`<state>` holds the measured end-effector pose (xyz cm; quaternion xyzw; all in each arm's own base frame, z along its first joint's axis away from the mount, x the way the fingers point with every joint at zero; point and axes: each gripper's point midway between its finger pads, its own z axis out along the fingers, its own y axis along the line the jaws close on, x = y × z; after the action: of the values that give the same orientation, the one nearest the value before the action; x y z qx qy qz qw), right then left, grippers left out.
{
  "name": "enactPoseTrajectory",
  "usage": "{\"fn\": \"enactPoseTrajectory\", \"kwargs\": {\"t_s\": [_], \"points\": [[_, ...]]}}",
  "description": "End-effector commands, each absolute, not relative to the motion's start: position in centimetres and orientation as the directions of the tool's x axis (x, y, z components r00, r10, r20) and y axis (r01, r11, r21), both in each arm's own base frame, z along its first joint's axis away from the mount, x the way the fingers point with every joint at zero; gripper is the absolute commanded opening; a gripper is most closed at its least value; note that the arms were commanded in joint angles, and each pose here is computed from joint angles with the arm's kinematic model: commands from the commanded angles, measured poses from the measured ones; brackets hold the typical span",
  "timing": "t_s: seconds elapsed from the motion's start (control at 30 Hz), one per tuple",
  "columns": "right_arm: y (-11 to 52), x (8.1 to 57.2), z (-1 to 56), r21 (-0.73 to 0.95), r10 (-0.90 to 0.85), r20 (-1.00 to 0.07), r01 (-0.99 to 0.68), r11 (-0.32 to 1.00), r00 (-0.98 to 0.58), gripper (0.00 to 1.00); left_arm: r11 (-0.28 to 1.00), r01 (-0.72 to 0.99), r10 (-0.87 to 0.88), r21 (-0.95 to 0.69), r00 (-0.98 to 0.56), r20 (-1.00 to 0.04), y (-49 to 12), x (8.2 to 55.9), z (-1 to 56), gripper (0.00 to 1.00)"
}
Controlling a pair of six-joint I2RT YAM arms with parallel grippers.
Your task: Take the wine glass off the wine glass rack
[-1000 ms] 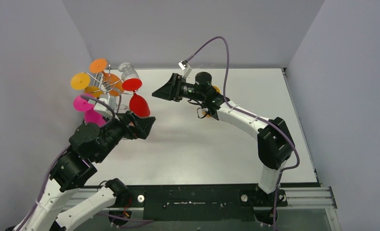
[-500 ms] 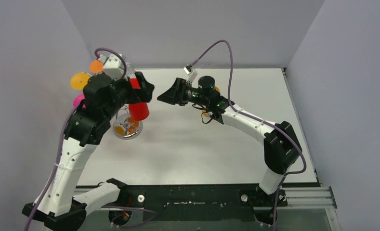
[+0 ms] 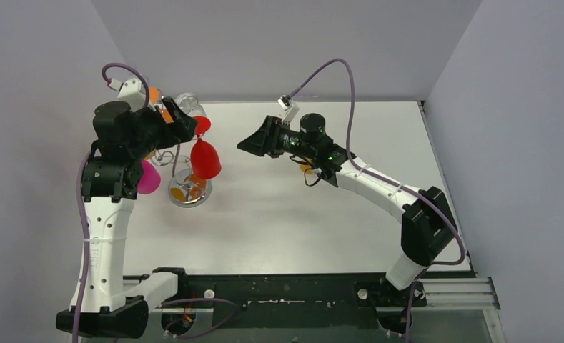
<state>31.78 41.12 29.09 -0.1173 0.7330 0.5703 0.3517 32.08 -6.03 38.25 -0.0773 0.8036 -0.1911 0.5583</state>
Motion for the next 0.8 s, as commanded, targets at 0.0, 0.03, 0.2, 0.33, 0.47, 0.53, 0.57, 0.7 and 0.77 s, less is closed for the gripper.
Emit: {"fn": "enactPoseTrajectory", "kwargs": {"t_s": [0.0, 0.03, 0.2, 0.33, 0.47, 0.53, 0.57, 0.7, 0.77], "points": [[40.1, 31.0, 32.2, 0.711, 0.267, -0.703, -0.632, 0.309, -0.659, 0.59, 0.901, 0.129, -0.343, -0.413, -0.369, -0.864, -6.7, 32.1, 39.0, 0.75], [39.9, 30.8, 32.2, 0.709, 0.265, -0.704, -0.633, 0.311, -0.659, 0.60, 0.900, 0.133, -0.345, -0.416, -0.367, -0.864, -6.7, 32.2, 38.9, 0.74], [39.2, 29.8, 32.6, 0.702, 0.266, -0.712, -0.642, 0.309, -0.651, 0.60, 0.896, 0.123, -0.357, -0.428, -0.377, -0.855, -6.6, 32.7, 37.8, 0.72], [38.9, 28.7, 33.4, 0.690, 0.259, -0.724, -0.666, 0.284, -0.639, 0.63, 0.888, 0.125, -0.372, -0.442, -0.371, -0.851, -6.6, 33.1, 37.4, 0.68], [38.6, 27.9, 33.7, 0.683, 0.255, -0.731, -0.676, 0.277, -0.633, 0.63, 0.878, 0.138, -0.382, -0.458, -0.374, -0.845, -6.9, 33.6, 37.0, 0.68], [38.4, 27.7, 33.5, 0.687, 0.255, -0.727, -0.672, 0.277, -0.637, 0.63, 0.874, 0.139, -0.390, -0.466, -0.374, -0.841, -6.9, 33.8, 36.8, 0.67], [38.3, 27.6, 33.4, 0.688, 0.254, -0.725, -0.670, 0.277, -0.640, 0.63, 0.872, 0.138, -0.394, -0.470, -0.371, -0.841, -6.9, 33.9, 36.9, 0.67], [38.0, 27.3, 32.9, 0.694, 0.255, -0.720, -0.663, 0.281, -0.645, 0.63, 0.860, 0.146, -0.412, -0.489, -0.365, -0.835, -7.1, 34.0, 36.8, 0.65], [37.9, 27.1, 32.7, 0.697, 0.255, -0.717, -0.660, 0.282, -0.649, 0.63, 0.858, 0.147, -0.415, -0.493, -0.367, -0.832, -7.2, 34.1, 36.6, 0.64]]}}
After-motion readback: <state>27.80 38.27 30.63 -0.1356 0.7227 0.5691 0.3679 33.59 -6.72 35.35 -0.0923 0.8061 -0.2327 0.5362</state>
